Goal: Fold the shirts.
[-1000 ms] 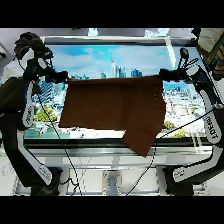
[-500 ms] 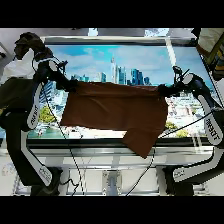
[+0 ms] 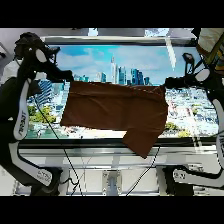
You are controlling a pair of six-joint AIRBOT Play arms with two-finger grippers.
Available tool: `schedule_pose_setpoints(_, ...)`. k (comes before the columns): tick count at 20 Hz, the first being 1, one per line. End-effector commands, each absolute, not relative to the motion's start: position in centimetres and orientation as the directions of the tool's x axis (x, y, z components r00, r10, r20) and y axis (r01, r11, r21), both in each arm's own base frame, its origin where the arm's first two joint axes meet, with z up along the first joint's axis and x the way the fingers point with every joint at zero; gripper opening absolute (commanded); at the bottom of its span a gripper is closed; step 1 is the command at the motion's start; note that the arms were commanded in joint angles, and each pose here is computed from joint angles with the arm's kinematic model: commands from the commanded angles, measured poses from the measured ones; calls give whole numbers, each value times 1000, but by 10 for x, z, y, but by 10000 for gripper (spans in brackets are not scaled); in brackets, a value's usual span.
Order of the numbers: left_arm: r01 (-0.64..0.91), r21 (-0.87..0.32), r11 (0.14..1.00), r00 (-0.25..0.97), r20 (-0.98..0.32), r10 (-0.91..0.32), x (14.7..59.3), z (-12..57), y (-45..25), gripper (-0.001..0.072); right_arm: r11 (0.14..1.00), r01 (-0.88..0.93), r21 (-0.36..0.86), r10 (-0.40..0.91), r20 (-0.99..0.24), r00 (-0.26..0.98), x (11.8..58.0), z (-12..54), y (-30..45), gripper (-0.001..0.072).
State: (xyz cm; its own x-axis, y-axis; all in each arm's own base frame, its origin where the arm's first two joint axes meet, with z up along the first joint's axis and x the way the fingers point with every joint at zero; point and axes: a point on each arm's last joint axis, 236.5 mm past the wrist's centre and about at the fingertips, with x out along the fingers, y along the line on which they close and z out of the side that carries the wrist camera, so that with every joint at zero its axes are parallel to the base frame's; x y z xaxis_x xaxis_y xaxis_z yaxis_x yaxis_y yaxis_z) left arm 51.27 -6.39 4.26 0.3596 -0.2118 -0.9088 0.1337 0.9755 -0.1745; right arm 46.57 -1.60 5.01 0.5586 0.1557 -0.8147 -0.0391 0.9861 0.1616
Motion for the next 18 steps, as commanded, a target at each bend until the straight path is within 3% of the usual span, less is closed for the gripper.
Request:
schedule_pose_setpoints(1,148,-116,982,505,-845,-176,499,124,-44,594,997,3,76,55,-748,661,442,120,-44,348)
schedule_pose_setpoints(3,161,-108,981,456,-874,-171,469,138,-37,594,994,11,112,83,-790,607,411,124,-43,349)
schedule_pose_setpoints(6,199,-103,975,346,-923,-168,428,123,-35,594,989,-5,147,135,-895,425,357,87,-31,349)
schedule_pose_setpoints(9,186,-106,977,257,-954,-153,389,82,-32,593,987,12,159,143,-913,383,323,55,-24,348)
schedule_pose_setpoints(15,16,-102,995,301,-948,-102,308,-6,-16,593,968,106,227,193,-945,263,232,-16,4,357)
schedule_pose_setpoints(16,-2,-109,994,305,-947,-103,297,-18,-17,593,953,137,271,232,-940,249,221,-26,15,443)
schedule_pose_setpoints(18,-58,-122,991,274,-956,-102,276,-40,-17,593,919,189,345,305,-929,209,201,-45,35,465)
